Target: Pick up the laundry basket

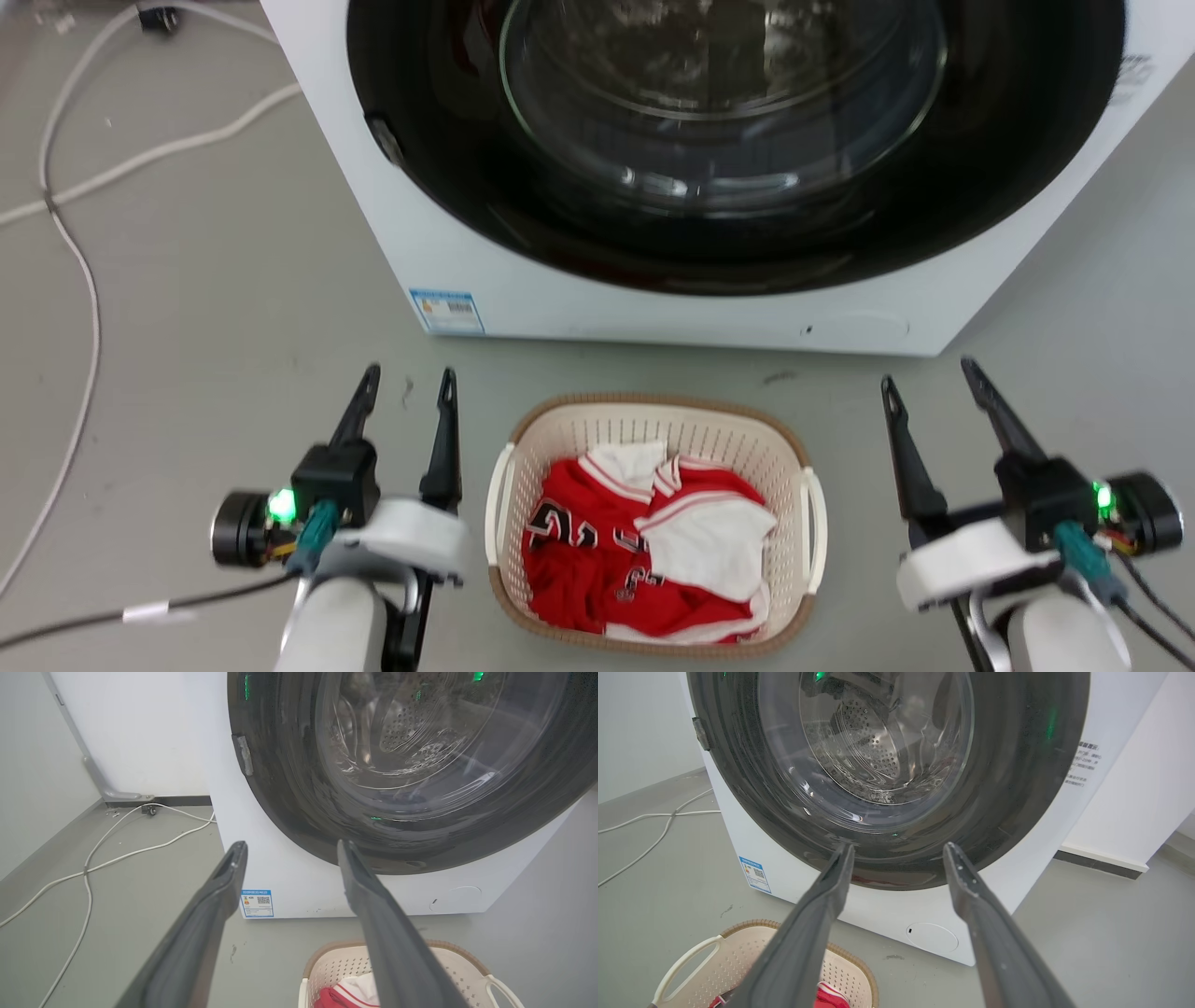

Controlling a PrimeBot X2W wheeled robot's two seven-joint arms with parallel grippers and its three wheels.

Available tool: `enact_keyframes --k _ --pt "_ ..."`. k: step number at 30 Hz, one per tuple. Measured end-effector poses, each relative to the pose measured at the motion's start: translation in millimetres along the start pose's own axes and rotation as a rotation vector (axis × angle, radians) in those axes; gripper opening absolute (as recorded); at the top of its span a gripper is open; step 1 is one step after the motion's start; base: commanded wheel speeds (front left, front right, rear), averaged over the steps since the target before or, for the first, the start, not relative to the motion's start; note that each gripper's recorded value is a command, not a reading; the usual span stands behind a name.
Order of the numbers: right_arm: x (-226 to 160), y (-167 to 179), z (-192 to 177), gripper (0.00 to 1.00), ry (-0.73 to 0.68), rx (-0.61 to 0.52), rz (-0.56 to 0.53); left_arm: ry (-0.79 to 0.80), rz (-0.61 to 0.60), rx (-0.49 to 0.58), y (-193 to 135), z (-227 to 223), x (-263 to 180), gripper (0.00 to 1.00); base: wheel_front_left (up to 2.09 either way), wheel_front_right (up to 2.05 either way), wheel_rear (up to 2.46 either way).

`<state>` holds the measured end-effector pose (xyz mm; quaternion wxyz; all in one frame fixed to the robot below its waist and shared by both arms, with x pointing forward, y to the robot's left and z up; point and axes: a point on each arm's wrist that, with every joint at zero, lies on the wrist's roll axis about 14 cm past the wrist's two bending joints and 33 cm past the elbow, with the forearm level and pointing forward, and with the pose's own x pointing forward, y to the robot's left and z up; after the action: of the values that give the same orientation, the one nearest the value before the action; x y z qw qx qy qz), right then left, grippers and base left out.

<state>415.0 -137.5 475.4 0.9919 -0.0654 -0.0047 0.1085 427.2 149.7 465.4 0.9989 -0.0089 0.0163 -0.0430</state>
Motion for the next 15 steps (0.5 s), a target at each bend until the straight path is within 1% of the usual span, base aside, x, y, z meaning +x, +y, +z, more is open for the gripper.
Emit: enact_keyframes --k 2,3,4,5,6,7,11,15 --pt "7.5 -0.4 -4.0 1.00 0.008 -0.004 0.004 0.009 -0.011 0.008 -1.0 -3.5 6.9 1.00 0.00 0.00 0.00" --pt "22.1 0.7 -16.3 1.00 0.037 -0.014 0.017 0.033 -0.028 0.011 -1.8 -13.4 22.7 1.00 0.00 0.00 0.00" --pt "28.2 1.4 -25.0 1.00 0.057 -0.018 0.024 0.058 -0.039 0.013 -2.3 -22.6 28.9 1.00 0.00 0.00 0.00" --pt "28.2 1.4 -25.0 1.00 0.057 -0.018 0.024 0.058 -0.039 0.013 -2.3 -22.6 28.9 1.00 0.00 0.00 0.00" --pt "36.4 4.1 -47.0 1.00 0.114 -0.019 0.039 0.126 -0.055 0.022 -1.7 -47.4 35.4 1.00 0.00 0.00 0.00" --pt "41.0 5.4 -56.2 1.00 0.136 -0.017 0.046 0.162 -0.061 0.022 -0.8 -60.4 38.3 1.00 0.00 0.00 0.00" --pt "59.5 8.8 -89.4 1.00 0.208 -0.025 0.071 0.259 -0.080 0.014 -0.3 -98.9 55.8 1.00 0.00 0.00 0.00" --pt "63.3 13.4 -134.5 1.00 0.322 -0.027 0.097 0.363 -0.101 0.016 -0.8 -139.7 62.7 1.00 0.00 0.00 0.00"
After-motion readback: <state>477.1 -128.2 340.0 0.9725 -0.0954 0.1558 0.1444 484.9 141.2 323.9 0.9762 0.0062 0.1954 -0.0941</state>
